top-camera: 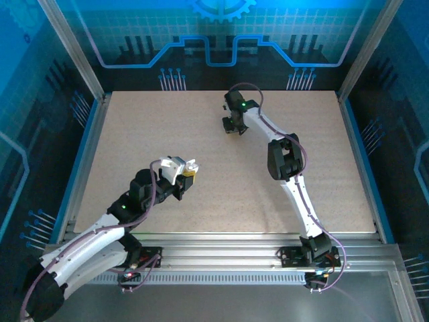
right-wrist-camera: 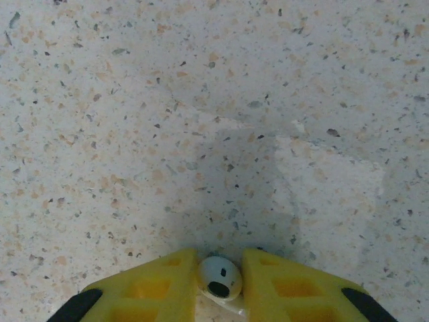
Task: Insert wireless bluetooth earbuds into charging case
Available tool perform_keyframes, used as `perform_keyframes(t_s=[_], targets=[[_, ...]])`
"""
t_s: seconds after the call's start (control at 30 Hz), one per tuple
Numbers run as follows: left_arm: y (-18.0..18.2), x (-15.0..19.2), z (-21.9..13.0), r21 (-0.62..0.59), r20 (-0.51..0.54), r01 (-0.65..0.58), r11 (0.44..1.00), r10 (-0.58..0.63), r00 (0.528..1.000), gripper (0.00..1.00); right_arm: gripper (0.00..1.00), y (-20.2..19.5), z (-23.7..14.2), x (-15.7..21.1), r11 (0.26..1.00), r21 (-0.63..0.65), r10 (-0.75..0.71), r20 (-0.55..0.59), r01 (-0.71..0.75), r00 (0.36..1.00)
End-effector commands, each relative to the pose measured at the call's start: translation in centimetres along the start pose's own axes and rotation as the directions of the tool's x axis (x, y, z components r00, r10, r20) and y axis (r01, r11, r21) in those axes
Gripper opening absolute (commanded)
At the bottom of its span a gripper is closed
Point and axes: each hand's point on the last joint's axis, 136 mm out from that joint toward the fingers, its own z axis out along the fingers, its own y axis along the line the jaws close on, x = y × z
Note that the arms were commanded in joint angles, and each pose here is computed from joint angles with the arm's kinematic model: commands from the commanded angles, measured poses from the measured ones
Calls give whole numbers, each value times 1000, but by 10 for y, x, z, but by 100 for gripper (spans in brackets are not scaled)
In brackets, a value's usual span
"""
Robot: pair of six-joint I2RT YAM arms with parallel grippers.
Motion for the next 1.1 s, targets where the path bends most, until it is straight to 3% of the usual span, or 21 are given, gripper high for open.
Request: perform_keyframes(t_s=[0.0,0.3,0.5,1.07], targets=[[-5,-25,-1,13,69,-22,1000,21,997,18,22,-12,8,21,1000,29,-6,-74,8,997],[-6,-27,-1,17,75,-21,1000,20,997,18,18,-11,-5,32,1000,30,-2,-88,5,996],[-7,-29,-1,22,81,-19,1000,17,997,18,18,-12,-22,58,998,54,20,-114,-14,993],[-10,-34,-10,36,106,-18,999,14,994,18,20,-11,-92,218,962,219,225,-287,-165,931]])
